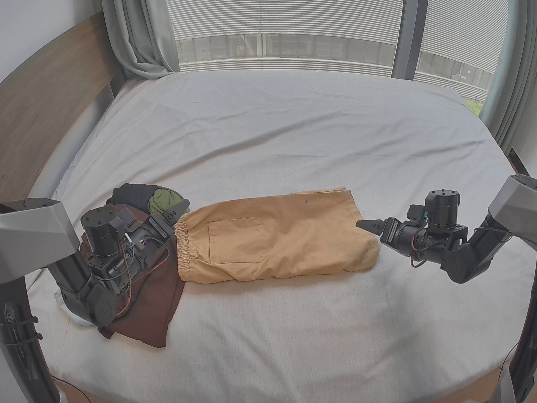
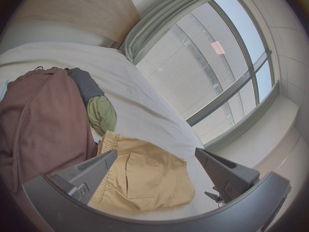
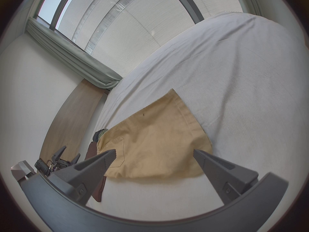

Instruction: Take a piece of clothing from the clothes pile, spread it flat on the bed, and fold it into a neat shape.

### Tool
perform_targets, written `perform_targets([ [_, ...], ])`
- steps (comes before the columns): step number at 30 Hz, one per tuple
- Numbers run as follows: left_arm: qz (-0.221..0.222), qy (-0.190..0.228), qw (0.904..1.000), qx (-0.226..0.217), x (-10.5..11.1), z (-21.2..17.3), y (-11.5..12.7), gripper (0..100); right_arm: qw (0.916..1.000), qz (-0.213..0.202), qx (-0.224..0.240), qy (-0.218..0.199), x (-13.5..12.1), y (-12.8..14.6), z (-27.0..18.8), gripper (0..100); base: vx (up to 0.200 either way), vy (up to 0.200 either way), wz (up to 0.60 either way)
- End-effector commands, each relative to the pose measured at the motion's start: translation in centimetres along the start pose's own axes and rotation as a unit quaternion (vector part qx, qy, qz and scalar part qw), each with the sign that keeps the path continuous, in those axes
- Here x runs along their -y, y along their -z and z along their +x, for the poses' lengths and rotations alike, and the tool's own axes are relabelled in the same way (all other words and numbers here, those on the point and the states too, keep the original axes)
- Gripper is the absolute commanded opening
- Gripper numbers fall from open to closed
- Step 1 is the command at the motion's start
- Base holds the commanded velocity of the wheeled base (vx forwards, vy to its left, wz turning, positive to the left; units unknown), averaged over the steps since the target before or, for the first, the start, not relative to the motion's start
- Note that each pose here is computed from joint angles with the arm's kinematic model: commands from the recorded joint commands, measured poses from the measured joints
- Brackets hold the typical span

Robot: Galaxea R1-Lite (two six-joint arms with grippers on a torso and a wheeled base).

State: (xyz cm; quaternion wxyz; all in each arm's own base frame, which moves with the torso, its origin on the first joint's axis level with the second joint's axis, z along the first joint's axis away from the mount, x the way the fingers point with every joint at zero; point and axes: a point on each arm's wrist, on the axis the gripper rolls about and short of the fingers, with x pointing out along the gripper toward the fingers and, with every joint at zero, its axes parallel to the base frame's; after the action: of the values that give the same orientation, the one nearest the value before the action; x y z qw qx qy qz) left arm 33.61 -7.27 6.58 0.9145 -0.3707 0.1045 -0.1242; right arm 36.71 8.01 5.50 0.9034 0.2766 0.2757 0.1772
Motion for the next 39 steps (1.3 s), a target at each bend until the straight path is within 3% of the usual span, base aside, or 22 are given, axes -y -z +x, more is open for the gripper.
perform_targets([
  [1,0.029,0.010,0.9995,0.002,1.0,-1.0,-0.4,100,0.9999,0.008,-0.015,0.004,0.3,1.7,-0.6,100,0.000,0.000,0.00],
  [7,0.090,0.005,0.9959,-0.005,1.1,-2.0,-0.2,100,0.9996,0.019,-0.021,-0.001,0.1,2.7,-0.8,100,0.000,0.000,0.00],
  [12,0.185,-0.009,0.9824,-0.026,0.4,-3.5,0.6,100,0.9990,0.025,-0.036,0.002,0.7,4.1,0.1,100,0.000,0.000,0.00],
  [21,0.292,-0.025,0.9550,-0.044,-1.3,-3.9,1.8,100,0.9984,0.039,-0.039,0.009,1.7,6.6,2.2,100,0.000,0.000,0.00],
  [26,0.310,-0.026,0.9493,-0.048,-1.4,-4.0,2.0,100,0.9974,0.048,-0.051,0.015,2.2,7.5,2.7,100,0.000,0.000,0.00],
  [39,0.305,-0.026,0.9507,-0.048,-1.4,-4.0,1.9,100,0.9974,0.049,-0.043,0.031,3.4,8.1,4.9,100,0.000,0.000,0.00],
])
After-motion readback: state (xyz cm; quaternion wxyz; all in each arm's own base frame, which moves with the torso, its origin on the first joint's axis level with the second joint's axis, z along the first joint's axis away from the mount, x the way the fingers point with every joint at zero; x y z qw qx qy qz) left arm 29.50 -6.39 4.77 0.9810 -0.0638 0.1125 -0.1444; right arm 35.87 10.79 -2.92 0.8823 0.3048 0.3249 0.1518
